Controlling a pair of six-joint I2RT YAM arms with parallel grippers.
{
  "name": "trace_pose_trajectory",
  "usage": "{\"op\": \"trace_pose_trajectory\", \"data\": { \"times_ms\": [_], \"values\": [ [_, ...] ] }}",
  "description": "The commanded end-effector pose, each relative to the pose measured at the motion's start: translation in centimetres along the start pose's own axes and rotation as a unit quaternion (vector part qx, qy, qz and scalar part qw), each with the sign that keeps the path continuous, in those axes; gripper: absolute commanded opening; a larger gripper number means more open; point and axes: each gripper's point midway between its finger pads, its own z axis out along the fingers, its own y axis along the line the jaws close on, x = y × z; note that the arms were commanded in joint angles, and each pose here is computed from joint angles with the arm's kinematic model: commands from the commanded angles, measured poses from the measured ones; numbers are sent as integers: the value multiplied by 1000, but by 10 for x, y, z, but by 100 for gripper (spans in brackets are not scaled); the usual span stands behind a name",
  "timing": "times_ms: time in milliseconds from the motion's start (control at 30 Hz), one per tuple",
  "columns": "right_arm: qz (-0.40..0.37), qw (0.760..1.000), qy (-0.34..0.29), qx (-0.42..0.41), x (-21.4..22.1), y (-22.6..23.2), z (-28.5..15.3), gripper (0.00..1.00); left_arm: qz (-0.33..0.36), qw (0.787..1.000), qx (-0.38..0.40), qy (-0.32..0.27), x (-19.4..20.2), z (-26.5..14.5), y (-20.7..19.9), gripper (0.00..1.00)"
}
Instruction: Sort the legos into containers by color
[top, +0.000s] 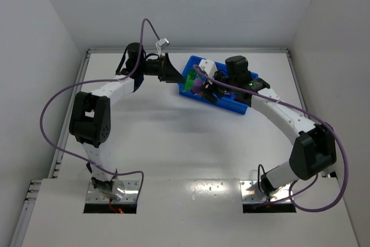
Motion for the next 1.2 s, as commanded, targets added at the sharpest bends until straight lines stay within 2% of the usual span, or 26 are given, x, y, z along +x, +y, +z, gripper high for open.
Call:
{"op": "trace_pose_trajectory", "data": {
  "times_ms": [0,300,400,433,500,533,667,800,833,1167],
  "values": [
    [-30,998,-55,1,-38,-2,5,0,37,999,29,14,-5,12,-19,81],
    [-40,997,-61,12,-48,-4,5,0,32,999,17,20,4,16,-8,82],
    [-42,997,-58,17,-48,-4,6,0,34,999,13,23,6,20,-7,68],
    [-42,997,-58,17,-48,-4,6,0,26,999,5,21,7,20,-3,53],
    [-41,997,-52,27,-47,-7,5,0,22,1000,-1,21,9,20,0,40],
    [-41,997,-50,31,-46,-9,5,0,16,1000,-10,22,12,20,5,27],
    [-33,998,-20,53,-26,-13,7,0,19,999,-34,25,17,17,12,6],
    [-31,997,-6,64,-11,-13,-1,0,43,997,-62,8,6,3,12,5],
    [-31,997,8,66,1,-13,-3,0,38,997,-70,4,6,-4,18,5],
    [-25,998,24,52,22,5,-17,0,41,992,-111,-33,-1,-41,21,3]
  ]
}}
